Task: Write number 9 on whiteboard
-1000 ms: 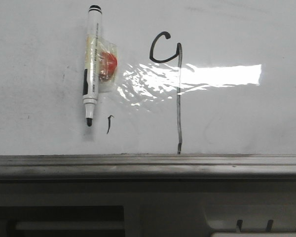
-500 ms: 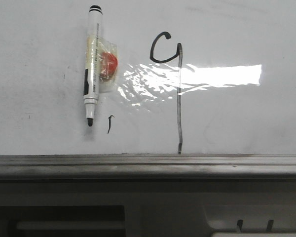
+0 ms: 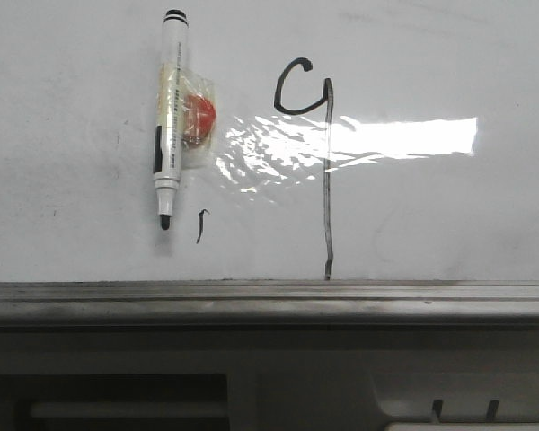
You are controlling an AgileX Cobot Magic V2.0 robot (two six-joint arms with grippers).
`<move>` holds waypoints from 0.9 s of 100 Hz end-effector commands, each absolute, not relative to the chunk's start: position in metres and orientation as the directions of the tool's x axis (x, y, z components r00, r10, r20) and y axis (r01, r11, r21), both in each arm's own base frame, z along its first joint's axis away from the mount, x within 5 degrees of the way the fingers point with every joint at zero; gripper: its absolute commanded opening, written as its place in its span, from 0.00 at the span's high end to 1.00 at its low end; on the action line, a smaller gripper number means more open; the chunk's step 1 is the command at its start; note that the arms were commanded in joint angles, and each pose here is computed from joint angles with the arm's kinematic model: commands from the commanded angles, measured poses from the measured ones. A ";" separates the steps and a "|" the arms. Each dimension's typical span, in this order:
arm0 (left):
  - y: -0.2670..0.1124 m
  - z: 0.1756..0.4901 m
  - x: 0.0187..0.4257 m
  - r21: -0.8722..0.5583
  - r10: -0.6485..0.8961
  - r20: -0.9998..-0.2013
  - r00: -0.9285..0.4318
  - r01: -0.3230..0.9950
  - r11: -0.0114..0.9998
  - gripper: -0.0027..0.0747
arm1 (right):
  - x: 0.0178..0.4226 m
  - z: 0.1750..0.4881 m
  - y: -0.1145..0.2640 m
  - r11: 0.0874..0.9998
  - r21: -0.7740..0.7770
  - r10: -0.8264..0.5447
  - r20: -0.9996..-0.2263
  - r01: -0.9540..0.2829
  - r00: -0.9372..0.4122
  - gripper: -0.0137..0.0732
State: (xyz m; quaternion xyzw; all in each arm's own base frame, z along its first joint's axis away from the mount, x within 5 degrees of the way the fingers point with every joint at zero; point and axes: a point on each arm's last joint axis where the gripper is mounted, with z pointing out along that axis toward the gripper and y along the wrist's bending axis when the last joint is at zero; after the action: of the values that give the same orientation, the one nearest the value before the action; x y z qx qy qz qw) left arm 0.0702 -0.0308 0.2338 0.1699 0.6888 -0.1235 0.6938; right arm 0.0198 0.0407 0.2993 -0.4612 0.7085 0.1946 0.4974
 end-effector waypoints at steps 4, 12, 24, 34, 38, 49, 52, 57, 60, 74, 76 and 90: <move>-0.025 0.231 0.069 0.042 0.028 -0.999 0.044 0.343 0.938 0.99 | 0.022 0.311 0.041 0.527 -0.192 -0.406 -0.913 -0.828 -0.047 0.92; -0.022 0.219 0.069 0.014 0.010 -1.000 0.017 0.305 0.952 0.99 | 0.022 0.311 0.041 0.527 -0.192 -0.406 -0.913 -0.828 -0.047 0.92; -0.017 0.200 0.066 -0.019 -0.018 -1.000 -0.006 0.254 0.967 0.99 | 0.022 0.311 0.041 0.527 -0.192 -0.406 -0.913 -0.828 -0.047 0.92; -0.015 0.192 0.062 -0.025 -0.013 -0.999 -0.051 0.232 0.972 0.99 | 0.022 0.311 0.041 0.527 -0.192 -0.406 -0.913 -0.828 -0.047 0.92; -0.014 0.190 0.060 -0.018 -0.002 -0.997 -0.071 0.227 0.974 0.99 | 0.022 0.311 0.041 0.527 -0.192 -0.406 -0.913 -0.828 -0.047 0.92; -0.014 0.181 0.055 -0.064 -0.030 -0.988 -0.151 0.227 0.972 0.99 | 0.022 0.311 0.041 0.527 -0.192 -0.406 -0.913 -0.828 -0.047 0.92; -0.014 0.179 0.054 -0.093 -0.054 -0.984 -0.172 0.229 0.969 0.99 | 0.022 0.311 0.041 0.527 -0.192 -0.406 -0.913 -0.828 -0.047 0.92; -0.016 0.177 0.052 -0.161 -0.111 -0.970 -0.215 0.232 0.959 0.99 | 0.022 0.311 0.041 0.527 -0.192 -0.406 -0.913 -0.828 -0.047 0.92; -0.016 0.174 0.052 -0.188 -0.129 -0.960 -0.248 0.231 0.955 0.99 | 0.022 0.311 0.041 0.527 -0.190 -0.406 -0.913 -0.828 -0.048 0.92; -0.017 0.172 0.051 -0.206 -0.139 -0.952 -0.274 0.231 0.951 0.99 | 0.022 0.311 0.041 0.527 -0.190 -0.406 -0.913 -0.828 -0.048 0.92; -0.017 0.172 0.051 -0.206 -0.139 -0.952 -0.274 0.231 0.951 0.99 | 0.022 0.311 0.041 0.527 -0.190 -0.406 -0.913 -0.828 -0.048 0.92; -0.017 0.172 0.051 -0.206 -0.139 -0.952 -0.274 0.231 0.951 0.99 | 0.022 0.311 0.041 0.527 -0.190 -0.406 -0.913 -0.828 -0.048 0.92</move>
State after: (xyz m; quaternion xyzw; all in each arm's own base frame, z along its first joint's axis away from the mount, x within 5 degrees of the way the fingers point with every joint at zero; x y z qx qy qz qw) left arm 0.0506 -0.0172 0.1811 0.0428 0.7894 -0.1431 0.5954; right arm 0.0198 0.0407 0.2992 -0.4610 0.7086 0.1946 0.4974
